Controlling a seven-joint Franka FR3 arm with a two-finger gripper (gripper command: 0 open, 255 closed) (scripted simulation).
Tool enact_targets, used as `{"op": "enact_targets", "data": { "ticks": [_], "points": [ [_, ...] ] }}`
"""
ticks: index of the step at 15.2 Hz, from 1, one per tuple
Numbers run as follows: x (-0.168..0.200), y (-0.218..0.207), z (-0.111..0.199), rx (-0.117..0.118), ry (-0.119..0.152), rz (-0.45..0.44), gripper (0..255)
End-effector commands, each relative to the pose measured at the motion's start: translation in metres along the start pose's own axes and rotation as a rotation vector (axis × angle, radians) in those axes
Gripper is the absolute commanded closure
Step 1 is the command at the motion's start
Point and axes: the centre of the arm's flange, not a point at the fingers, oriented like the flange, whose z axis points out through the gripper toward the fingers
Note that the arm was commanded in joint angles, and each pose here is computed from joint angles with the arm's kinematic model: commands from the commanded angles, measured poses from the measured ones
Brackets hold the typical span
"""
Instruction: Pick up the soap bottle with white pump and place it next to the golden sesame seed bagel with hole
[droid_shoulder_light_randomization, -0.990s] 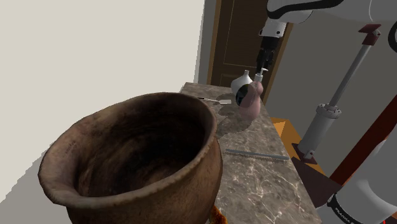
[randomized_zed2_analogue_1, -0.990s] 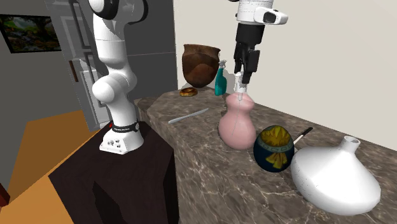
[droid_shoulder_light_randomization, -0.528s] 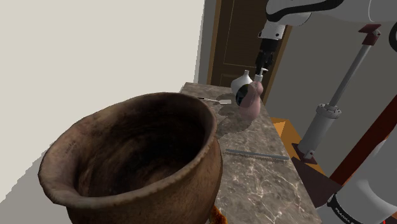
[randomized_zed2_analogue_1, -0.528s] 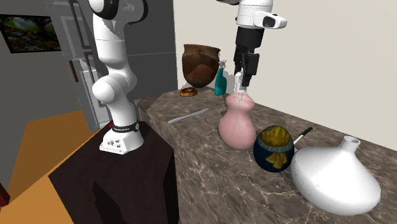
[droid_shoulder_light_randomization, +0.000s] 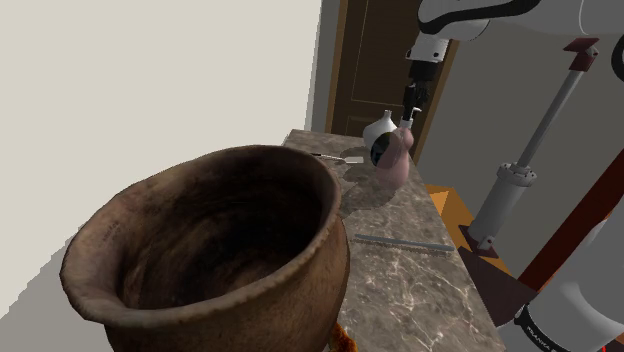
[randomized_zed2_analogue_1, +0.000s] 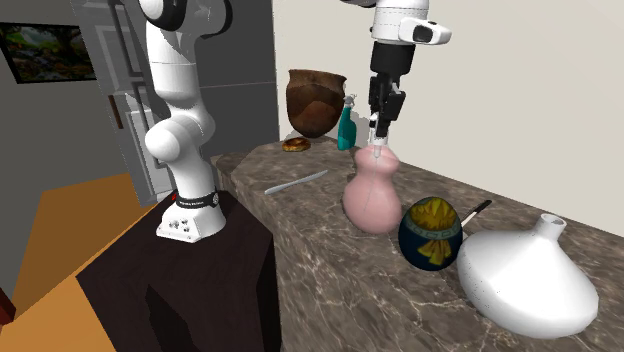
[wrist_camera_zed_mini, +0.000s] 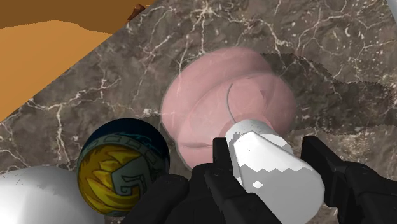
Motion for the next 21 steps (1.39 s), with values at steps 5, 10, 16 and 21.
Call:
{"op": "enact_targets", "data": {
  "ticks": [5,10,16,21],
  "points": [
    [0.000,-0.001,-0.010,0.001,-0.001,0.000,255],
    [-0.001,-0.005,-0.036,0.001,-0.001,0.000,255],
    [-0.002,-0.008,-0.068,0.001,-0.001,0.000,255],
    [-0.003,-0.012,-0.094,0.001,-0.001,0.000,255]
  ]
}}
